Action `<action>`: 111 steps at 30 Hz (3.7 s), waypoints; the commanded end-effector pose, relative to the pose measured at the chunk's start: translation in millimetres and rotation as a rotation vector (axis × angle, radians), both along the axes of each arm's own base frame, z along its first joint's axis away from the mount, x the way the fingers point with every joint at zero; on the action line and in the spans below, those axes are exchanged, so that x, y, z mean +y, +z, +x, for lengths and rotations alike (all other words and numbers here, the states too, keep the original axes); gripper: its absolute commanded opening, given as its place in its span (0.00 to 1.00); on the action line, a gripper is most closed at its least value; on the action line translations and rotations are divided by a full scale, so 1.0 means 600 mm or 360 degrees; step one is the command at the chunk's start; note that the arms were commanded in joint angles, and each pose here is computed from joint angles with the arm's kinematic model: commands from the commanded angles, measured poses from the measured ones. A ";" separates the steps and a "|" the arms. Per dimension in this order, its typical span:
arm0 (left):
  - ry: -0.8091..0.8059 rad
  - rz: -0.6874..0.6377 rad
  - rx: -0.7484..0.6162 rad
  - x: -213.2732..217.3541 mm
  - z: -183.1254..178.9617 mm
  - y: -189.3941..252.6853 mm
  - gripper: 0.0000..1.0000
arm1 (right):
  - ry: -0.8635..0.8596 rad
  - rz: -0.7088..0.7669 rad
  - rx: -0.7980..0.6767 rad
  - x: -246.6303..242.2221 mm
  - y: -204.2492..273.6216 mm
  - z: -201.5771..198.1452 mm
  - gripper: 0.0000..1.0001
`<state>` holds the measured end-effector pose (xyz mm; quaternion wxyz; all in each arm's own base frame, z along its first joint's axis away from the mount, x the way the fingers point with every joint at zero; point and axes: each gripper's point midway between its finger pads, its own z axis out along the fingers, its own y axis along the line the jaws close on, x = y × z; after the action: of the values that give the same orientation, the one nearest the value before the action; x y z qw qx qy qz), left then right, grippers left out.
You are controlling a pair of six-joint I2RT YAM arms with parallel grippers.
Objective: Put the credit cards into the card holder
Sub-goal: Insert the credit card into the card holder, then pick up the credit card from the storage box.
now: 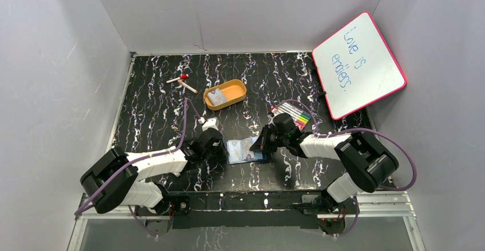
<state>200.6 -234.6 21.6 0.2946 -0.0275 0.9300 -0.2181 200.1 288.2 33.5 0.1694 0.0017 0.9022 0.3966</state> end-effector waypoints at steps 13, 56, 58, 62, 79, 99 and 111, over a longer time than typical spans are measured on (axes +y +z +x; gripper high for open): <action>0.0007 0.0014 0.0039 0.008 -0.009 -0.012 0.07 | 0.0101 -0.0017 0.0061 0.015 -0.029 -0.026 0.00; -0.0019 -0.0093 0.0016 -0.002 -0.014 0.001 0.06 | 0.0194 0.0093 0.0070 0.064 0.017 -0.028 0.38; -0.0033 -0.0122 0.0011 -0.007 -0.015 0.004 0.05 | 0.0204 0.0102 0.0065 0.071 0.020 -0.026 0.38; -0.0075 -0.0173 0.0003 -0.016 -0.019 0.007 0.05 | 0.0221 0.0118 0.0068 0.084 0.023 -0.021 0.37; 0.0069 -0.0023 -0.0055 0.030 -0.009 0.014 0.05 | 0.0154 -0.0148 -0.0046 0.057 0.030 -0.007 0.48; 0.0387 0.0072 -0.0463 0.124 0.031 0.193 0.23 | 0.0135 -0.0124 -0.0726 0.080 0.236 0.177 0.55; 0.0514 0.0138 -0.0558 0.178 0.024 0.244 0.53 | 0.0209 -0.0087 -0.0882 0.191 0.213 0.388 0.62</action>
<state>213.2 -147.5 151.8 0.4601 -0.1106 0.8666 -0.1586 408.9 384.2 147.0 0.3558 -0.1293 0.8512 0.3636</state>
